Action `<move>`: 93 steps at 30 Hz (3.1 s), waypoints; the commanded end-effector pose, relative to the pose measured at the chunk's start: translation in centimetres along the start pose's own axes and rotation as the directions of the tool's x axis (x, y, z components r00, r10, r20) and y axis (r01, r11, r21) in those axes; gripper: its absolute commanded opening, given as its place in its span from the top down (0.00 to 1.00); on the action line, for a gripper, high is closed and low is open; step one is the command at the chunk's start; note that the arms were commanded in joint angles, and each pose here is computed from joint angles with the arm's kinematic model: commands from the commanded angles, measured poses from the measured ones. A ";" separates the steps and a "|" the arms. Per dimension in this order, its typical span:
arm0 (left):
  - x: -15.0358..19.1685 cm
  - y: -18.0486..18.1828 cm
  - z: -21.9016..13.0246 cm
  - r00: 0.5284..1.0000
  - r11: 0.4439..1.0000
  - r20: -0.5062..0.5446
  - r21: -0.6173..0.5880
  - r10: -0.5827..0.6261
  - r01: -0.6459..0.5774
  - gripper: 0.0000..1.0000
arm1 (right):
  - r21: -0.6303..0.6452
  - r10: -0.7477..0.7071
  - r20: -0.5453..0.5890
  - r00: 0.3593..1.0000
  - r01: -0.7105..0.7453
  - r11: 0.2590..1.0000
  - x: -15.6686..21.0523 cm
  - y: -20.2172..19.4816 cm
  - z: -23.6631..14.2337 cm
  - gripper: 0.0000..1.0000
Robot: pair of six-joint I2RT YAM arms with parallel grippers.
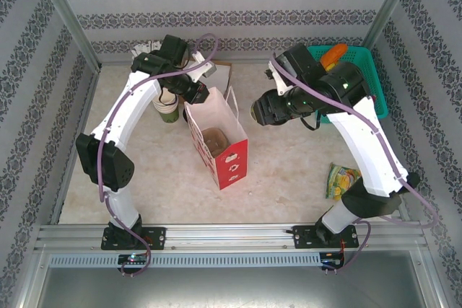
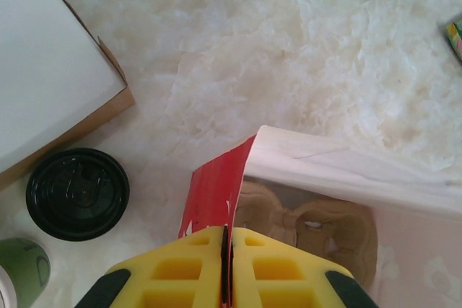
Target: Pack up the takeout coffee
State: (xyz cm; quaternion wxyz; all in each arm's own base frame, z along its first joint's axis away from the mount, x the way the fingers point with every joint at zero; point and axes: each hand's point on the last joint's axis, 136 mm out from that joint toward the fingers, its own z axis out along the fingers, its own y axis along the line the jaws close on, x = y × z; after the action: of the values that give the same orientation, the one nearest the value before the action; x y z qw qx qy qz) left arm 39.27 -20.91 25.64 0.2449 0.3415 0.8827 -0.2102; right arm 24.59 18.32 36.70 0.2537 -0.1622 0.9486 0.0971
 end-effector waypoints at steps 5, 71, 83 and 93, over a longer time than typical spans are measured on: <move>0.3 -0.9 -0.3 0.995 0.994 -0.010 -0.064 -0.095 0.094 0.89 | -0.056 0.000 -0.074 0.997 -0.004 0.998 4.5 0.3 -4.3 0.45; 7.1 -7.5 -9.9 0.811 0.836 0.223 0.035 -0.540 0.547 0.64 | 0.018 -0.199 -0.235 0.951 0.209 0.978 2.4 11.1 8.1 0.44; 8.3 -7.9 -9.7 0.834 0.852 0.188 0.030 -0.518 0.523 0.78 | 0.052 -0.210 -0.321 0.923 0.239 0.970 3.4 10.5 10.7 0.44; 7.5 -9.0 -9.9 0.844 0.870 0.211 0.100 -0.493 0.484 0.78 | 0.133 -0.204 -0.361 0.910 0.266 0.955 3.4 8.8 11.7 0.44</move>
State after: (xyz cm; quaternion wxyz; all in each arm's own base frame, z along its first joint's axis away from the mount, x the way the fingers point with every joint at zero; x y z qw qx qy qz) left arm 25.38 -17.22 30.32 0.2680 0.0669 0.9138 -0.2976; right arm 26.14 32.19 27.99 0.1871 -0.2424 0.9515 0.0312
